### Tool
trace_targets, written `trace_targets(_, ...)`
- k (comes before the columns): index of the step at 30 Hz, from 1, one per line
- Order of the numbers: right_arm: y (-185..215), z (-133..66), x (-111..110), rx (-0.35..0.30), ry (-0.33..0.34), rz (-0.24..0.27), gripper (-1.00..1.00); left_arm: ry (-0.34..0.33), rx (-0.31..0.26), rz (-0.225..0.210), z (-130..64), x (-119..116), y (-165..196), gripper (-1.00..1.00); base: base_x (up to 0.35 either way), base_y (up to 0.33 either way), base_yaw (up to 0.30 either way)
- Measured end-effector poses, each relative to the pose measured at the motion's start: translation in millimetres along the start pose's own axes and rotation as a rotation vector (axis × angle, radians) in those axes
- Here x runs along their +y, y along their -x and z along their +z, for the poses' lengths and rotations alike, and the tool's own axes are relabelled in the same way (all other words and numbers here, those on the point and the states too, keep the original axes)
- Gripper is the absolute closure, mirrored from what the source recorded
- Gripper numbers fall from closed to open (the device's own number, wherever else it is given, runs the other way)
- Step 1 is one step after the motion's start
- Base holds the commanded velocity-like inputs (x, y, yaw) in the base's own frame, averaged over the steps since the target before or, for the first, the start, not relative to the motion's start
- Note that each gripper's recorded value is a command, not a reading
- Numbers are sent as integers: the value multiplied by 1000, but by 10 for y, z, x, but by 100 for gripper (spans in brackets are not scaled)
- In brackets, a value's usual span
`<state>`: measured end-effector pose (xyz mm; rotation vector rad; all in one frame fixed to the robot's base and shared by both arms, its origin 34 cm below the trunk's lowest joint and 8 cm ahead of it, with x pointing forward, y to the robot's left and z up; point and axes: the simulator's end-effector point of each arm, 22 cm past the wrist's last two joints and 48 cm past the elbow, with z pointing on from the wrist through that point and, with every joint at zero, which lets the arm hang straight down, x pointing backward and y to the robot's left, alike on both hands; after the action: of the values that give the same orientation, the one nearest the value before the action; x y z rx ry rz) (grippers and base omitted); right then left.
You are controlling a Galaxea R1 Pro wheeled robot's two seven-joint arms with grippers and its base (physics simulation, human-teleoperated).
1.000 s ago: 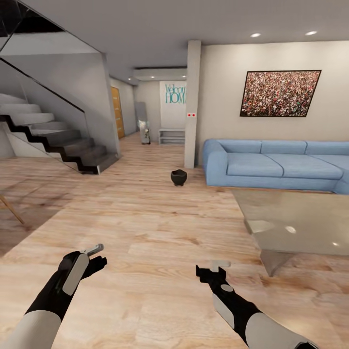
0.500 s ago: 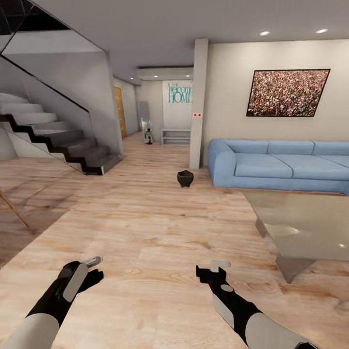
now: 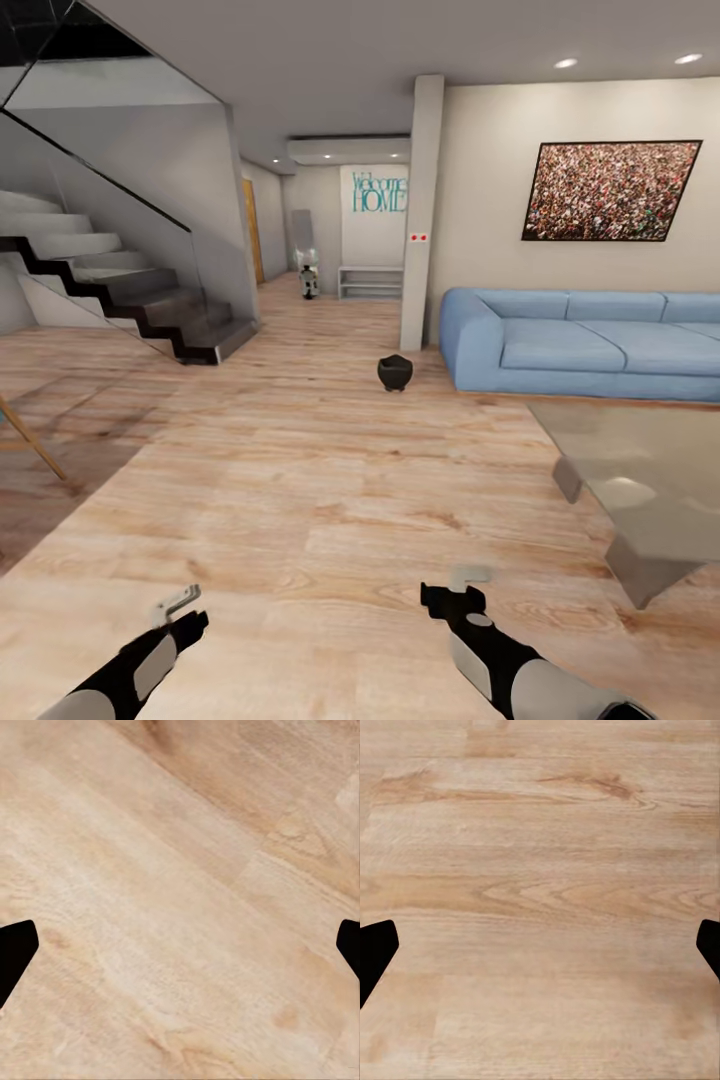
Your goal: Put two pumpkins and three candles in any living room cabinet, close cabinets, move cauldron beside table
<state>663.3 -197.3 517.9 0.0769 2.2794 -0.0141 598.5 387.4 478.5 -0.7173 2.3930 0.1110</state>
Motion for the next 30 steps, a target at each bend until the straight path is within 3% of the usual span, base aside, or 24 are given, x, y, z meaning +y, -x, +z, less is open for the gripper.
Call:
trace_targets(3,53,0,18,-17,5,-3,-100,6,-33,-4,9,54,26,-100,306,170,0)
trace_targets(8,125,-2,20,-48,7,11,-100,24,-20,-2,20,138,-92,-100,310,160,-2)
trace_targets(19,118,4,34,-50,11,12,-100,52,-21,0,33,257,-224,-100,311,171,-129)
trace_targets(30,118,6,17,-50,6,3,-100,38,-26,1,23,148,-265,-100,311,191,-5)
